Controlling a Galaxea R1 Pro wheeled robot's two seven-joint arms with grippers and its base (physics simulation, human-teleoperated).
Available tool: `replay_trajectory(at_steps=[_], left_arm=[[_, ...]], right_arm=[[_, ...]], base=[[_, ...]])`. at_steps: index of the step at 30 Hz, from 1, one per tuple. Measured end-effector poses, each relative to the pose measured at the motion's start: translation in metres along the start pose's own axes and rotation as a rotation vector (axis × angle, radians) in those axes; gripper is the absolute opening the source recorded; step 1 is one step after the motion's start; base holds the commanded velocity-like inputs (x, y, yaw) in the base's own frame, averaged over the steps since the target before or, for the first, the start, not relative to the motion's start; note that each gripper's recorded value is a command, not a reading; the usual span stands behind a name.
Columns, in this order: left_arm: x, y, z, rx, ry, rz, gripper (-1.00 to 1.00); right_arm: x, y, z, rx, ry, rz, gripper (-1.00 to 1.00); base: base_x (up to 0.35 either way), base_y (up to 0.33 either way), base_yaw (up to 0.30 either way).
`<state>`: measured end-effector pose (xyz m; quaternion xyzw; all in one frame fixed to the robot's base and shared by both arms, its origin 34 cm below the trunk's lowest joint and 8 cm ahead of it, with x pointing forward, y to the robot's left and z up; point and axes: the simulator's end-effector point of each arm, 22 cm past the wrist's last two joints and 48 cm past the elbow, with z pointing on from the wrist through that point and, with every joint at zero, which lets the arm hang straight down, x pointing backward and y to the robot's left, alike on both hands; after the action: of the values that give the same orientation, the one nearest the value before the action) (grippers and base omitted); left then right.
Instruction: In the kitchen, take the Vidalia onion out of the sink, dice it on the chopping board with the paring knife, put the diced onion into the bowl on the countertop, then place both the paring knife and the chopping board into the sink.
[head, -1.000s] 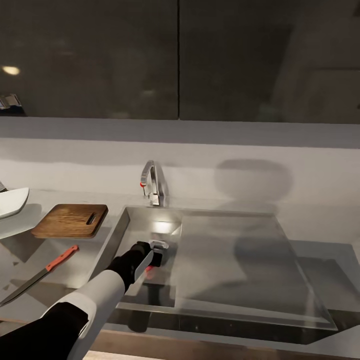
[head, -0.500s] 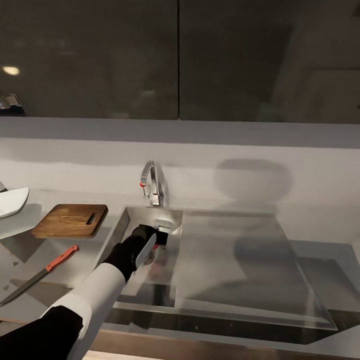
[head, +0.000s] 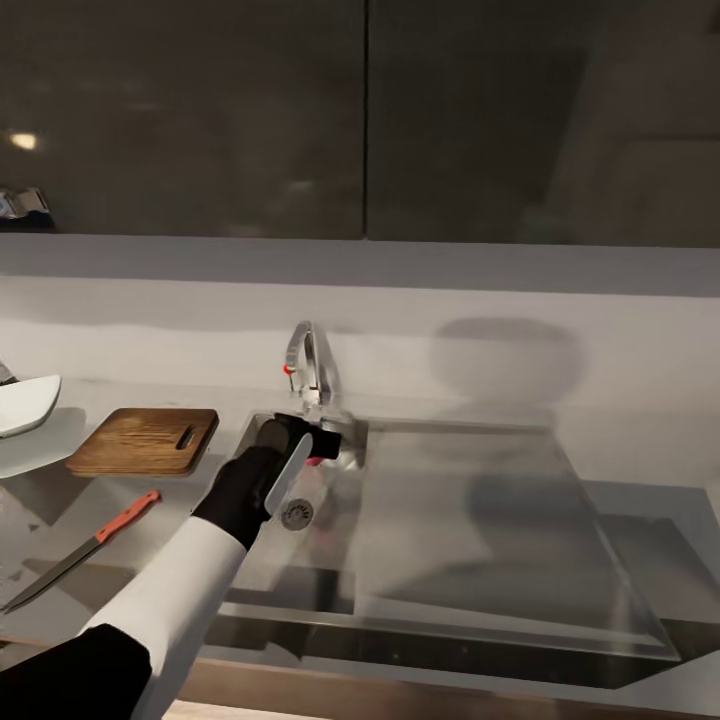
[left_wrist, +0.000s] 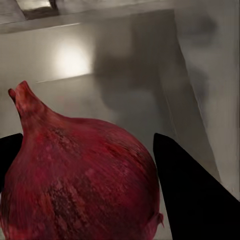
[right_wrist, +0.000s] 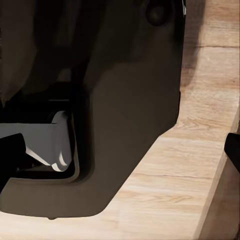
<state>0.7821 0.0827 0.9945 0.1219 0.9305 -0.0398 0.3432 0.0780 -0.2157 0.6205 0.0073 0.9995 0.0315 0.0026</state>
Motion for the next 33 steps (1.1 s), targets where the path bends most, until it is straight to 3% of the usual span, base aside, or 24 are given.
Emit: replay_trajectory(at_steps=[6,14,33], left_arm=[[-0.021,0.002,-0.023,0.002,-0.029,0.016,-1.0],[-0.04,0.011,-0.037,-0.003,-0.081,-0.005,-1.0],[-0.042,0.012,-0.039,-0.002,-0.088,-0.01,-1.0]], right_arm=[[0.0,0.0,0.0,0.0,0.0,0.0,1.0],[0.0,0.0,0.0,0.0,0.0,0.001,1.0],[-0.001,-0.001,0.0,0.001,-0.002,0.001,1.0]], base=[[0.0,0.269,0.0],[0.0,0.297,0.0],[0.0,0.3,0.007]])
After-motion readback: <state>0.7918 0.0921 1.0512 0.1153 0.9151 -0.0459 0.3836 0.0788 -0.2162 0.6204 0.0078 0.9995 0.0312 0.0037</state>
